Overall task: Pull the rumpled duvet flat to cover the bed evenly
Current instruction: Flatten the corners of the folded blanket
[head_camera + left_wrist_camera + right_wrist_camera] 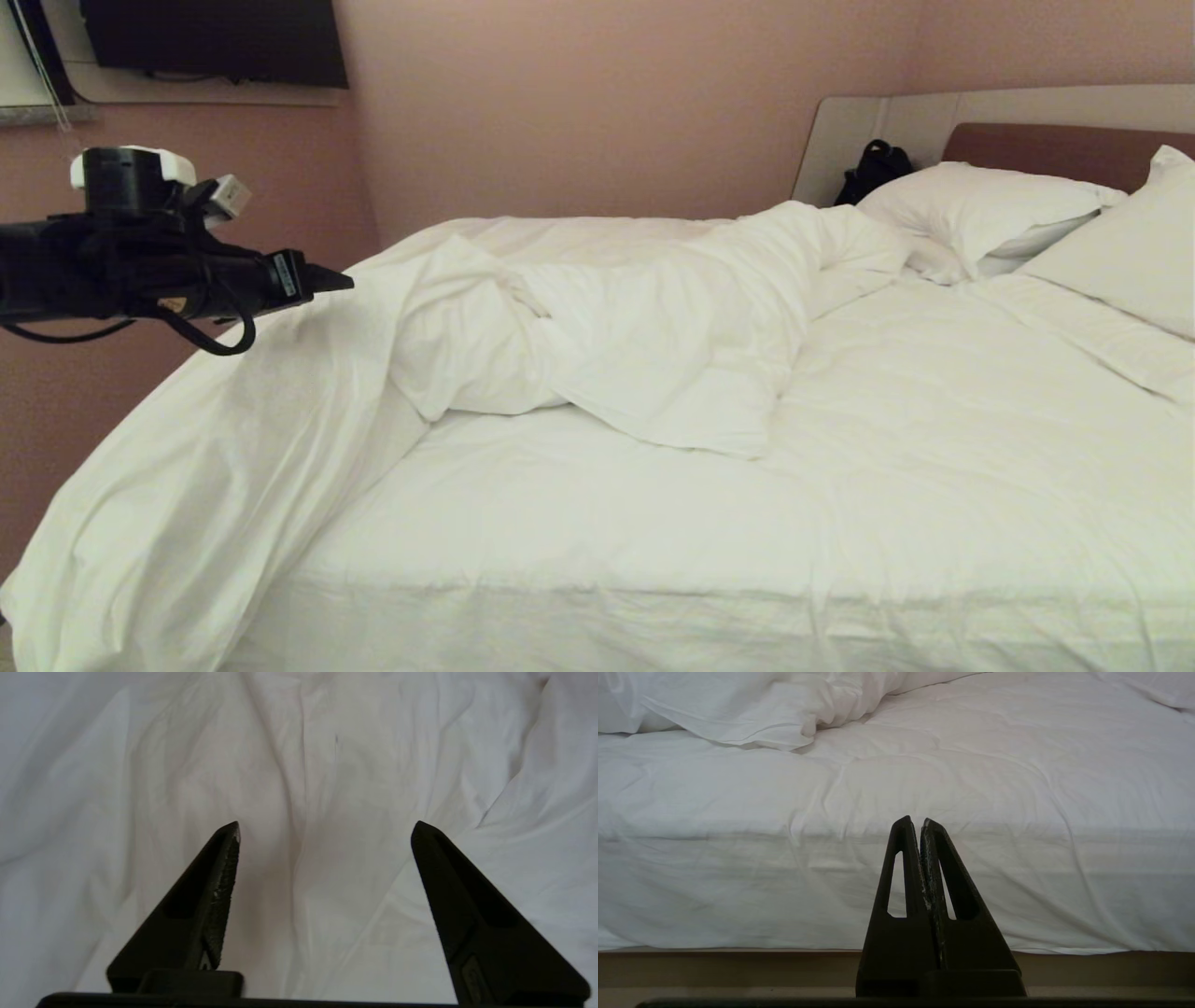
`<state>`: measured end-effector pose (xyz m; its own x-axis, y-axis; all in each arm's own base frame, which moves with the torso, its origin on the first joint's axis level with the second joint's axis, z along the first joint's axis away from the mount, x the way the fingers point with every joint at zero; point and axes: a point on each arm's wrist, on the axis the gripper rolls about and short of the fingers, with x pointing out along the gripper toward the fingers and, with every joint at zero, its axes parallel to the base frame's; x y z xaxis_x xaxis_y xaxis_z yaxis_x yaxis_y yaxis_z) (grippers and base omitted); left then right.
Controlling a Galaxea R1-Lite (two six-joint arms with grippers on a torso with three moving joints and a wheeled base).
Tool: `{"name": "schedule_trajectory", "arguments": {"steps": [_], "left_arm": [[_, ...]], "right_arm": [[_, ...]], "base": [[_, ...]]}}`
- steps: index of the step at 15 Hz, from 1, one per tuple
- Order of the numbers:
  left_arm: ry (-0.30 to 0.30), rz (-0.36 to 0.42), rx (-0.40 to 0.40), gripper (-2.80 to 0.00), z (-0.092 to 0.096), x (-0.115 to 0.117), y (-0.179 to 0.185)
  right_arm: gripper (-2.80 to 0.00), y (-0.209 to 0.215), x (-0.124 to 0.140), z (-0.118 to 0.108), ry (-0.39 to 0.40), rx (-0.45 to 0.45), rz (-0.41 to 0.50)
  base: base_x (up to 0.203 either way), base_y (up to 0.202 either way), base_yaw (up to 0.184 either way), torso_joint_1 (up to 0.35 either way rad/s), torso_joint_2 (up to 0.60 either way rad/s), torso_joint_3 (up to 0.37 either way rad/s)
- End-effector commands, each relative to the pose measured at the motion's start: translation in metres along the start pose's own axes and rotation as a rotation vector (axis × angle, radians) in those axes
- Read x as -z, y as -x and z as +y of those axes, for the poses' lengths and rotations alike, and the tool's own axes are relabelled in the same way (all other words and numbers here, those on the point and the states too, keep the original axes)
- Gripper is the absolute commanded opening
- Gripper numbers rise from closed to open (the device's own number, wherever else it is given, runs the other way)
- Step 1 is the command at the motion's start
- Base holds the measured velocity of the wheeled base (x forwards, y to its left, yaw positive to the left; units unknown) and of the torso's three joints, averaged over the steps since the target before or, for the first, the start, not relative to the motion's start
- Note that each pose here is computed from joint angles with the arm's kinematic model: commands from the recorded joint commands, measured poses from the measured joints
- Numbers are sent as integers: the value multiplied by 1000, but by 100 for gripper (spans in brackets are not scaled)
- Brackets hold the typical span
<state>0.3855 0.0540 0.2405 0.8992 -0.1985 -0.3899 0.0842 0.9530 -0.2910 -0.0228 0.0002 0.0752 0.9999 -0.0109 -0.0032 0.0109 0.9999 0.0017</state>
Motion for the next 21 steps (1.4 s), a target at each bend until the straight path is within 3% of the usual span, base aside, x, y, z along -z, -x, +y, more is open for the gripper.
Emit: {"name": "schedule_trajectory", "arguments": {"steps": [1, 3, 7, 19, 20, 21], "left_arm": [[-57, 5, -7, 0, 1, -2, -3], [-192, 24, -51, 0, 5, 2, -9], [-306, 77, -101, 0, 21, 17, -46], [-265, 175, -27, 0, 16, 50, -87], [-260, 176, -19, -280, 17, 51, -89], [-251, 179, -4, -280, 17, 52, -91]], "right_arm": [[-280, 0, 0, 0, 0, 0, 0], [-280, 0, 0, 0, 0, 0, 0], [-280, 0, 0, 0, 0, 0, 0], [-280, 0, 0, 0, 0, 0, 0], [-280, 0, 0, 0, 0, 0, 0], [-280, 0, 0, 0, 0, 0, 0]], "base": [[0, 0, 0, 0, 0, 0], [0, 0, 0, 0, 0, 0], [0, 0, 0, 0, 0, 0], [0, 0, 0, 0, 0, 0], [0, 0, 0, 0, 0, 0], [0, 0, 0, 0, 0, 0]]}}
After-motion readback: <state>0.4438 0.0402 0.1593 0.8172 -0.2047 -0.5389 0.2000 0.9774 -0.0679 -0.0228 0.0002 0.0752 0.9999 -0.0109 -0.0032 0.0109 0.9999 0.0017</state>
